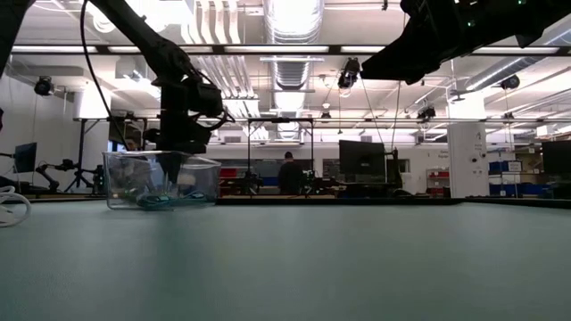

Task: Pick and place USB-C Cables
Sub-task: Put the white charger cable into the transparent bin

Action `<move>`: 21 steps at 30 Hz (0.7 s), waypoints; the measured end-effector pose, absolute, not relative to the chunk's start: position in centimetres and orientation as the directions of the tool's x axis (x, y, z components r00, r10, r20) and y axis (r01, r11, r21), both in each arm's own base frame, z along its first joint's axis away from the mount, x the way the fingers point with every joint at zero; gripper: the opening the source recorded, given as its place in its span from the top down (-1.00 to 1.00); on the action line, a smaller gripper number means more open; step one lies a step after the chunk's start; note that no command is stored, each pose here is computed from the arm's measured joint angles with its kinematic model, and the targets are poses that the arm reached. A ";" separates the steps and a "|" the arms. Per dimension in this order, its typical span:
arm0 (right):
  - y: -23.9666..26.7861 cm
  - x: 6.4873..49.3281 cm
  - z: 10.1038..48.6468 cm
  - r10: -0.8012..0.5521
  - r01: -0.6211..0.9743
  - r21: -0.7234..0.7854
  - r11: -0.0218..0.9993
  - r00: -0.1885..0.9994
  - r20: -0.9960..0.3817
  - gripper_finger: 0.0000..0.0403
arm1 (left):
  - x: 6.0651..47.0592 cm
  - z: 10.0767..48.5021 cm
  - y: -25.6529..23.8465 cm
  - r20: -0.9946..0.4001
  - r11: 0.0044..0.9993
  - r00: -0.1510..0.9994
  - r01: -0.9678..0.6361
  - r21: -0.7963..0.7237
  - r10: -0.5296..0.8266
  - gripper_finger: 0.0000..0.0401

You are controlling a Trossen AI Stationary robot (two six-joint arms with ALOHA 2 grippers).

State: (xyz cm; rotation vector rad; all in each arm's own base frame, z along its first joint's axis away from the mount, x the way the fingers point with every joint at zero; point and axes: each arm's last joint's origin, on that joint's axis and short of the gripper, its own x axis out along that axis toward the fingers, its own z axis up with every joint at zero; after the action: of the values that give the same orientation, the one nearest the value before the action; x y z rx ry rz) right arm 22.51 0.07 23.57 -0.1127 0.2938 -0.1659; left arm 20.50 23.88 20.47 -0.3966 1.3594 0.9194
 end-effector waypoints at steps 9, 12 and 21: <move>0.1 22.5 23.6 -0.178 0.145 -0.134 0.980 0.944 -0.279 -0.01 | 20.9 21.7 22.7 -0.938 0.628 -0.030 -0.735 0.255 0.346 0.68; 0.1 22.5 23.6 -0.178 0.145 -0.134 0.980 0.944 -0.279 -0.01 | 21.2 23.0 21.7 -0.928 0.637 0.006 -0.728 0.251 0.372 0.68; 0.1 22.5 23.6 -0.178 0.145 -0.134 0.980 0.944 -0.279 -0.01 | 22.0 27.3 16.8 -0.875 0.643 0.180 -0.745 0.177 0.449 0.68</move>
State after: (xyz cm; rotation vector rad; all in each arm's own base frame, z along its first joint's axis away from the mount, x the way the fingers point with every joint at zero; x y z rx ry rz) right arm 22.51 0.08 23.56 -0.1124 0.2945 -0.1651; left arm 22.02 16.84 27.29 -0.3204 1.0981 0.8643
